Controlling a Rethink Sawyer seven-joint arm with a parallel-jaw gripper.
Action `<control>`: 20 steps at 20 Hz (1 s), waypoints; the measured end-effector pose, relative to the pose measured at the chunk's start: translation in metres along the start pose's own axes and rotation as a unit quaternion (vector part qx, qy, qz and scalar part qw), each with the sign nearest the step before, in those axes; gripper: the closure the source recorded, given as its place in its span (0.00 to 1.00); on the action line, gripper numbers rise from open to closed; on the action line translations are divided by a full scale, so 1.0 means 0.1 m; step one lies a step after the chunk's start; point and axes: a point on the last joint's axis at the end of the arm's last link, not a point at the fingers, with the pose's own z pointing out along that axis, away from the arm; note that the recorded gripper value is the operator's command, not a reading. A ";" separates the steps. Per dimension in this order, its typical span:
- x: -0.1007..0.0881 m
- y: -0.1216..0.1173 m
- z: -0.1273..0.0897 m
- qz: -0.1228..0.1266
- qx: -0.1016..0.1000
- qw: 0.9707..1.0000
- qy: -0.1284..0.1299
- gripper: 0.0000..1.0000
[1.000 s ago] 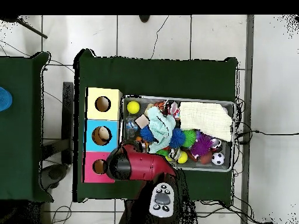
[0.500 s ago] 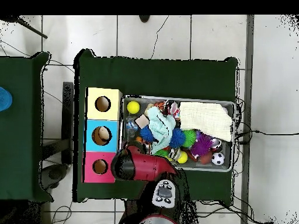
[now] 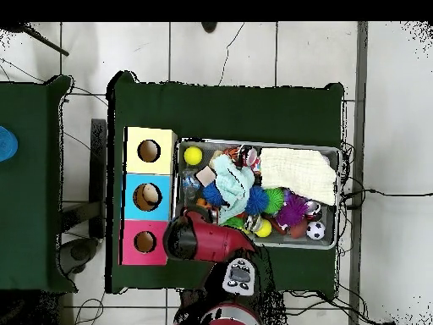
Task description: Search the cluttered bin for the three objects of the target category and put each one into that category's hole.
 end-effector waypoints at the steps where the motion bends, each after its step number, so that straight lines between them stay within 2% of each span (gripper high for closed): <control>1: -0.01 0.00 0.01 0.003 -0.002 1.000 -0.001 0.00; 11: -0.16 -0.03 0.10 0.033 -0.032 0.999 -0.014 0.00; 20: -0.26 0.01 0.15 0.048 -0.052 0.997 -0.035 0.00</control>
